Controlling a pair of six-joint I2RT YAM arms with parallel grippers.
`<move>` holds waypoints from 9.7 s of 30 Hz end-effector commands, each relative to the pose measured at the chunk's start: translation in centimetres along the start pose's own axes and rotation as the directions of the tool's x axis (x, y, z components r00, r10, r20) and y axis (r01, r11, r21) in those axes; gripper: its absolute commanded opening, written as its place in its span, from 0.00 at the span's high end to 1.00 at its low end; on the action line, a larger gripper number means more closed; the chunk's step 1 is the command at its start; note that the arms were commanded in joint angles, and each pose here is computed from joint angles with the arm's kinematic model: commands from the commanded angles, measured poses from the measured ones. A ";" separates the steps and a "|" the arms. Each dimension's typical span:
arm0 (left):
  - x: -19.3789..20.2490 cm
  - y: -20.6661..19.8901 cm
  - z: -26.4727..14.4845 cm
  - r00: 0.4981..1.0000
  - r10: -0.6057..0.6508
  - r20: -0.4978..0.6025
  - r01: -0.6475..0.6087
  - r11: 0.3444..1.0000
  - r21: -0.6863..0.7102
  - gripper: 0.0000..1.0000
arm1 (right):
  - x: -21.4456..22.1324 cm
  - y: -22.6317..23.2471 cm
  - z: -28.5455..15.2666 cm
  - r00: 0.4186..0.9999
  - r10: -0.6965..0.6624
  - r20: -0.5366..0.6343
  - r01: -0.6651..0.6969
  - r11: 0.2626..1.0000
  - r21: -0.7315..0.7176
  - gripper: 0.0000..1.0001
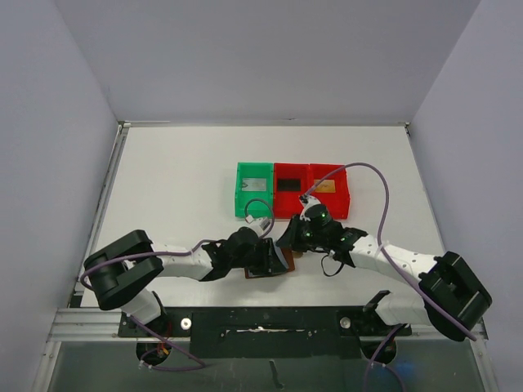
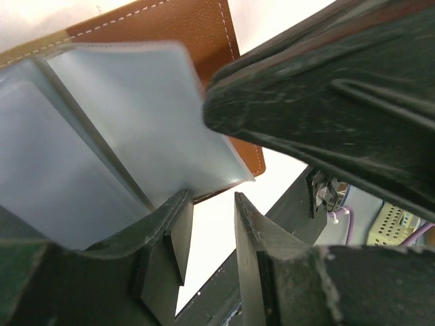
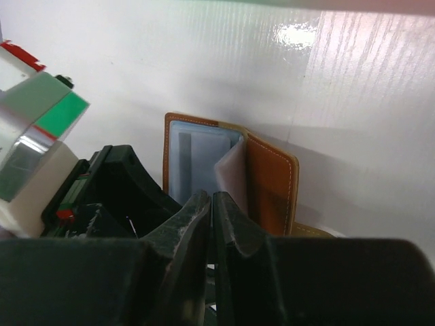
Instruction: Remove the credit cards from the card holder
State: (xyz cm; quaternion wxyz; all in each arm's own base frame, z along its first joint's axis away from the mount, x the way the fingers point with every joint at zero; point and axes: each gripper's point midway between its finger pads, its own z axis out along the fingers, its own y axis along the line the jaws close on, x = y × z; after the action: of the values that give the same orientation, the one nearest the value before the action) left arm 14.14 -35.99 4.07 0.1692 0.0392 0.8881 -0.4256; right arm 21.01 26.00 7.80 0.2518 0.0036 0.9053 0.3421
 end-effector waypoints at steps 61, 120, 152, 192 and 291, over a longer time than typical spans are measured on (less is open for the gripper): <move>-5.8 3.3 -7.7 0.956 0.013 0.295 0.046 0.980 -0.193 0.56 | 2.1 -2.5 2.3 0.986 -0.144 -0.083 0.161 0.954 0.255 0.73; -6.4 7.5 -12.2 0.916 -0.114 0.385 0.191 0.967 -0.169 0.51 | 4.5 2.8 5.8 0.960 -0.230 -0.158 0.260 0.943 0.206 0.38; -6.6 6.4 -12.2 0.914 -0.118 0.388 0.174 0.978 -0.111 0.51 | 3.9 3.8 5.9 0.974 -0.182 -0.136 0.199 0.972 0.127 0.43; -6.8 6.4 -13.6 0.882 -0.151 0.446 0.204 0.976 -0.072 0.51 | 4.4 3.1 6.6 0.971 -0.190 -0.144 0.212 0.963 0.165 0.40; -5.7 -0.9 -3.4 0.986 0.111 0.123 -0.114 0.993 0.017 0.43 | -2.2 -1.6 -1.4 0.992 0.022 0.123 -0.030 0.998 0.061 0.40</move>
State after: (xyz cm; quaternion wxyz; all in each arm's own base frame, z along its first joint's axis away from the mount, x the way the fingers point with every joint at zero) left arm 17.74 -34.94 6.59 0.2067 0.0734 0.8732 -0.4351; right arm 21.96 21.75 6.74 0.2918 0.0707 0.9133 0.2753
